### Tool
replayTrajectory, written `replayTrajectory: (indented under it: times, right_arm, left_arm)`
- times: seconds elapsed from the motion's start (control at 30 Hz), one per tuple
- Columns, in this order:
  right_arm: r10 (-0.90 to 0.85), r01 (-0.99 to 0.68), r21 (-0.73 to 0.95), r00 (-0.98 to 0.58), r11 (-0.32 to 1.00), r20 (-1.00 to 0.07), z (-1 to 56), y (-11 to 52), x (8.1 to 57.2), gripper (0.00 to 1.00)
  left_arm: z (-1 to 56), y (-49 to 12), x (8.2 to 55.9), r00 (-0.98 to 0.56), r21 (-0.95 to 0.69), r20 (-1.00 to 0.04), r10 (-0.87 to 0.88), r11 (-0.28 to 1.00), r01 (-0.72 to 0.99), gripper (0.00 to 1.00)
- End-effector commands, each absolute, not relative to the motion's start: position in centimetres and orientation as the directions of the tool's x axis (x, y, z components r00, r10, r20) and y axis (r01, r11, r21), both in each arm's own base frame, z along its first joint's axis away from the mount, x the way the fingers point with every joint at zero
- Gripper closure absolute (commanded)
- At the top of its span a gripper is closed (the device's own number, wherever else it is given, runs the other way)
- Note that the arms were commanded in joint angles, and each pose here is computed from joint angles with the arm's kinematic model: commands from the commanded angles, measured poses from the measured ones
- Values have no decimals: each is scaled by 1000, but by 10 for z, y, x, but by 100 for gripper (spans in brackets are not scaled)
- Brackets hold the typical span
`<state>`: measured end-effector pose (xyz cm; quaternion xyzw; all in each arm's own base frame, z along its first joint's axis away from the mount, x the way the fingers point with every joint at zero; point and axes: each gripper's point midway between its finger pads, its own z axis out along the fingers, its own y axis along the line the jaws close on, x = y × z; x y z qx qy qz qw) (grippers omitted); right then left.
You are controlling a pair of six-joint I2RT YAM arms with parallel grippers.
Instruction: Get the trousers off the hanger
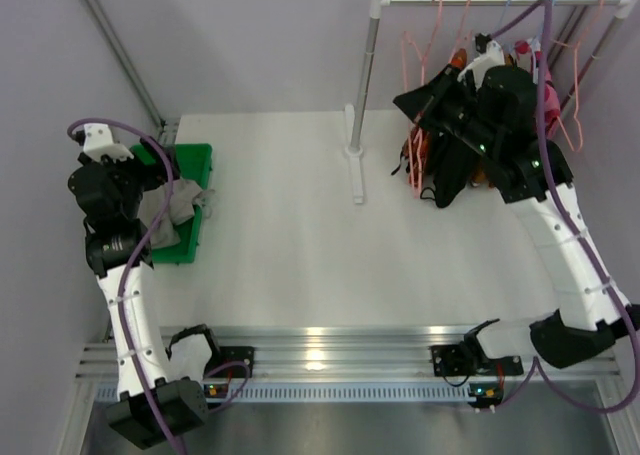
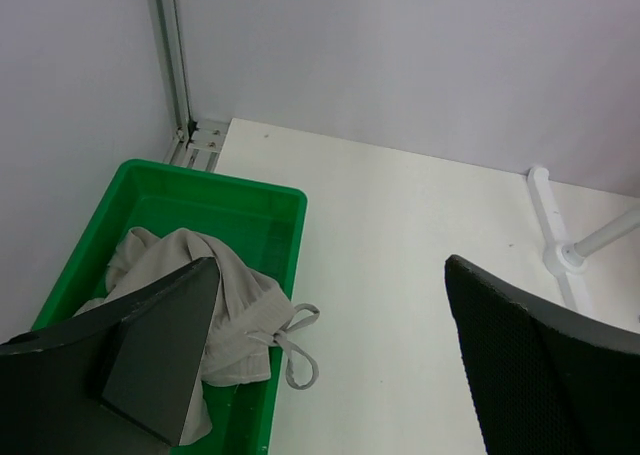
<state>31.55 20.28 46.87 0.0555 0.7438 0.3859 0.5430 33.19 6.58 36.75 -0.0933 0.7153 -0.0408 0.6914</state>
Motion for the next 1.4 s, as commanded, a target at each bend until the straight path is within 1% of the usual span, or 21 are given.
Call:
replayTrajectory:
  times: [0.0, 0.03, 0.07, 0.13, 0.17, 0.33, 0.57, 0.63, 0.8, 0.97, 1.0, 1.03, 1.07, 1.1, 1.13, 1.17, 1.2, 1.27, 1.3, 1.33, 1.37]
  right_arm:
    - [582, -260, 669, -342, 696, -738, 492, 193, 350, 100]
    - [605, -247, 673, -301, 697, -737, 506, 188, 357, 100]
    - [601, -221, 672, -313, 707, -735, 496, 192, 374, 100]
    - [615, -231, 677, -289, 699, -734, 505, 193, 388, 100]
    - [614, -216, 679, -300, 702, -730, 496, 196, 402, 100]
    - [626, -228, 681, -271, 696, -731, 496, 199, 440, 100]
    - [589, -259, 653, -287, 712, -756, 465, 206, 494, 100]
    - [561, -266, 622, -276, 736, -781, 459, 205, 502, 100]
    - [538, -273, 609, -294, 745, -790, 439, 207, 522, 100]
    - [529, -274, 604, -303, 749, -793, 433, 206, 524, 100]
    - [526, -271, 603, -309, 750, -793, 430, 206, 523, 98]
    - [523, -275, 602, -311, 749, -793, 430, 206, 522, 95]
    - [521, -276, 602, -315, 750, -793, 430, 206, 520, 88]
    - [516, -272, 604, -331, 749, -790, 424, 207, 518, 71]
    - [516, -283, 604, -330, 745, -790, 429, 207, 510, 63]
    - [521, -287, 615, -343, 734, -782, 430, 208, 505, 44]
    - [517, -271, 624, -373, 733, -770, 420, 208, 500, 34]
    - [516, -298, 627, -374, 720, -770, 435, 206, 477, 21]
    - [510, -285, 629, -394, 723, -765, 426, 205, 471, 14]
    - [510, -299, 625, -380, 722, -771, 440, 200, 454, 12]
    - [504, -305, 620, -381, 722, -775, 442, 198, 445, 11]
  left_arm:
    - [382, 50, 320, 5, -218, -976, -218, 976, -23, 1]
    - [384, 48, 318, 8, -223, -975, -223, 975, -16, 1]
    - [387, 47, 317, 13, -227, -974, -227, 974, -10, 1]
    - [388, 42, 316, 10, -241, -970, -241, 970, 13, 1]
    - [384, 41, 317, 3, -247, -969, -247, 969, 21, 1]
    - [374, 37, 318, 2, -254, -967, -254, 966, 43, 1]
    - [366, 17, 309, -12, -246, -969, -247, 958, 145, 1]
    - [362, 14, 307, -28, -240, -971, -239, 958, 157, 1]
    - [354, 13, 302, -67, -235, -972, -227, 960, 151, 1]
    - [350, 9, 296, -69, -216, -976, -207, 962, 165, 1]
    - [350, 8, 295, -79, -214, -976, -203, 962, 168, 1]
    - [342, 7, 296, -124, -230, -970, -211, 958, 170, 1]
    - [340, 7, 297, -144, -240, -965, -218, 957, 165, 1]
    - [347, 8, 297, -148, -235, -966, -212, 957, 167, 1]
    - [335, 6, 299, -212, -251, -954, -213, 953, 172, 1]
    - [333, 5, 299, -233, -249, -951, -205, 951, 180, 1]
    - [334, 5, 299, -244, -242, -950, -194, 952, 185, 1]
    - [329, 6, 299, -265, -234, -947, -180, 954, 186, 1]
    - [330, 6, 299, -267, -231, -948, -176, 954, 190, 1]
    - [330, 3, 298, -278, -229, -946, -167, 951, 208, 1]
    - [321, -5, 296, -337, -259, -926, -168, 935, 244, 1]
